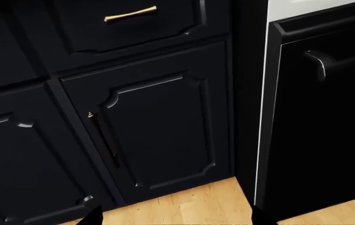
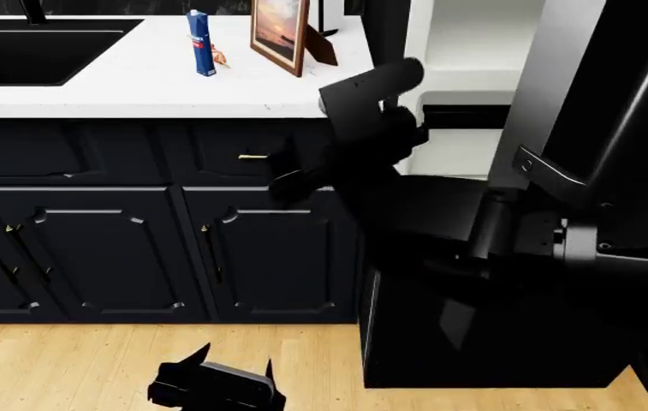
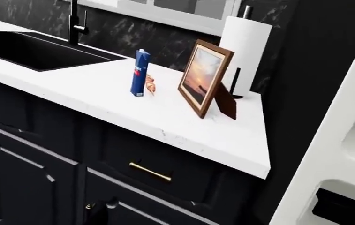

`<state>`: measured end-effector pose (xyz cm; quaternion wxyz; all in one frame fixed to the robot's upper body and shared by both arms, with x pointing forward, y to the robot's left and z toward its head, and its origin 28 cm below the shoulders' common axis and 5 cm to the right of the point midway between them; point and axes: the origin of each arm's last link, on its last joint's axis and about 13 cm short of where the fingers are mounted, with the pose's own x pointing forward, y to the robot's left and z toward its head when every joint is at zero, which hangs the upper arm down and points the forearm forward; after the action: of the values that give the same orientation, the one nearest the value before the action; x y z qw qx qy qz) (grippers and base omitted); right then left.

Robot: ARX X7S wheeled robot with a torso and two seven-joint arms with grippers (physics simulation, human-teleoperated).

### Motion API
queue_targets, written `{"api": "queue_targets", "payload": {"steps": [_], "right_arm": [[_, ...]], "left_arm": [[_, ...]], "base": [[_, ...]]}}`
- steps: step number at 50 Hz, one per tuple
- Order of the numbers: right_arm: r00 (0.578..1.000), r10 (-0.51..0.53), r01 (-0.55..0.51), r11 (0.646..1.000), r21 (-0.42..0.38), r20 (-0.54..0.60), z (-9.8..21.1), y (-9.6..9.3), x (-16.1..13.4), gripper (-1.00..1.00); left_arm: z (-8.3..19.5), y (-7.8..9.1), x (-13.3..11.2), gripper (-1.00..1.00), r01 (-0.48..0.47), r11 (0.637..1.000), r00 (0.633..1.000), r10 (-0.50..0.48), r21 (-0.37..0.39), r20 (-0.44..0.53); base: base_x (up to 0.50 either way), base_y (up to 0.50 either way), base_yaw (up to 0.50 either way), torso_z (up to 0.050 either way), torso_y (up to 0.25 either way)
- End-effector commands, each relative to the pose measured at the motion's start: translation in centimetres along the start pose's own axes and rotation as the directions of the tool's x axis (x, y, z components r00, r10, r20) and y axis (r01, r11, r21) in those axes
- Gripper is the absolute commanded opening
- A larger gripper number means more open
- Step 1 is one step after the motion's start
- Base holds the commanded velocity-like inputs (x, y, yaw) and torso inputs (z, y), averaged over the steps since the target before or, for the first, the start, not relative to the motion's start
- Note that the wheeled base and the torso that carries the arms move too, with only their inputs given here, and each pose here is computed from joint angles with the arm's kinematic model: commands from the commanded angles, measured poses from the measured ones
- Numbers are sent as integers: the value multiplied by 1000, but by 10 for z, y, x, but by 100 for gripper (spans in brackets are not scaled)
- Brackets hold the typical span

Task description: Open the fridge door

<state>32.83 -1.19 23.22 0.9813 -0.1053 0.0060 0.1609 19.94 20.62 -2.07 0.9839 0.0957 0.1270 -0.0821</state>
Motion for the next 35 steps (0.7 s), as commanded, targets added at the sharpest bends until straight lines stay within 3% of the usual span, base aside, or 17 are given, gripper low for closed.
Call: {"api": "queue_targets", "payload": {"steps": [1,8,14,24,31,35], "right_arm": [[995,-95,96,988,119,-18,-1,-11,9,100],[981,-190,194,972,129,-48,-3,-18,8,100],[939,-336,343,934,100,-74,-12,-25,4,100],[881,-452,464,883,67,-142,-37,-34,-12,100],[837,-521,536,842,59,-166,-43,-54,-18,100],[796,-576,589,808,17,-185,-48,-76,-17,100]], "left_arm": [[-1,-1,0,100,6,1000,1000,-6,17,-6],[-2,-1,-2,100,13,1000,1000,-13,26,-12],[-2,-5,-3,100,27,999,1000,-26,35,-11],[-8,-6,-7,100,31,999,999,-30,38,-19],[-9,-2,-7,100,30,999,999,-30,31,-18],[-10,1,-7,100,19,1000,1000,-18,24,-19]], "base": [[0,0,0,0,0],[0,0,0,0,0],[0,0,0,0,0],[0,0,0,0,0],[0,0,0,0,0],[0,0,0,0,0]]}}
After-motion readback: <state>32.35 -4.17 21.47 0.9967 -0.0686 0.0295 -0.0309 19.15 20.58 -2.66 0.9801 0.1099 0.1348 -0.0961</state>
